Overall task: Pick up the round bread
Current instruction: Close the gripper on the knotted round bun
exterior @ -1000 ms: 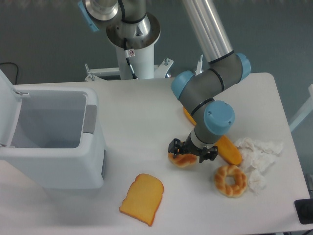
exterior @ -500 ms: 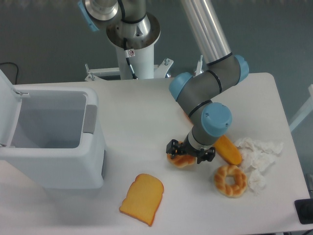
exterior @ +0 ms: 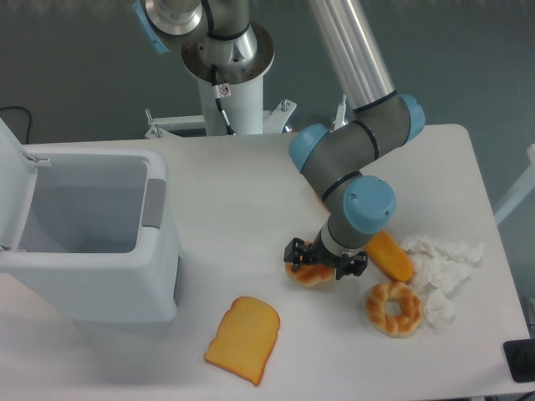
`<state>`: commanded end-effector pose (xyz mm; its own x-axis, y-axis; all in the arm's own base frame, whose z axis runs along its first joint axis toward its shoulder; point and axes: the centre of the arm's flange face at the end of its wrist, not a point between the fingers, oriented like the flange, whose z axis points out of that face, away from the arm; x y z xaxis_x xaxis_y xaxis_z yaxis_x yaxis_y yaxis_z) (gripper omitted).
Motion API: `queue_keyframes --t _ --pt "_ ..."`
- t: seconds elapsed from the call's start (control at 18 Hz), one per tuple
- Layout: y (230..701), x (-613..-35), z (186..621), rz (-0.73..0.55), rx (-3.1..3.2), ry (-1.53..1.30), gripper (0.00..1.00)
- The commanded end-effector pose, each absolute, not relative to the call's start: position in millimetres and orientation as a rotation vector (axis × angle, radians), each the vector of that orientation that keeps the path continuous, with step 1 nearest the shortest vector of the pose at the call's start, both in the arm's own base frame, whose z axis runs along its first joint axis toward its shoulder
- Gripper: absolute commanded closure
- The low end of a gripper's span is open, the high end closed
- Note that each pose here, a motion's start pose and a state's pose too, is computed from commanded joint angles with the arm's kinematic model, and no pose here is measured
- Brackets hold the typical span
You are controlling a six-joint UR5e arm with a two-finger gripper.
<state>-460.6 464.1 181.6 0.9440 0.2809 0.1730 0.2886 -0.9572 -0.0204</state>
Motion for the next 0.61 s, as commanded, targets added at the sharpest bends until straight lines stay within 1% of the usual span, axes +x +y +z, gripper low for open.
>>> queue_keyframes --t 0.06,0.22,0.28,0.33,0.39,0.5,0.56,0.61 --pt "464.2 -460.6 181.6 -0.263 -3.051 -0.447 0.15" --pt "463.5 -461.2 183.5 -0.259 -3.05 -0.442 0.15" --pt "463.5 -461.2 184.5 -0.257 -3.05 -0.435 0.18" --pt "463.5 -461.2 185.5 -0.255 -3.049 -0.432 0.24" --pt "462.7 -461.8 186.5 -0.253 -3.048 -0.436 0.33" --pt "462.7 -461.8 186.5 -0.253 -3.048 -0.434 0.44" --pt "462.3 -462.9 188.1 -0.249 -3.046 -0.438 0.53" --pt "461.5 -463.5 187.9 -0.251 -3.046 -0.441 0.66"
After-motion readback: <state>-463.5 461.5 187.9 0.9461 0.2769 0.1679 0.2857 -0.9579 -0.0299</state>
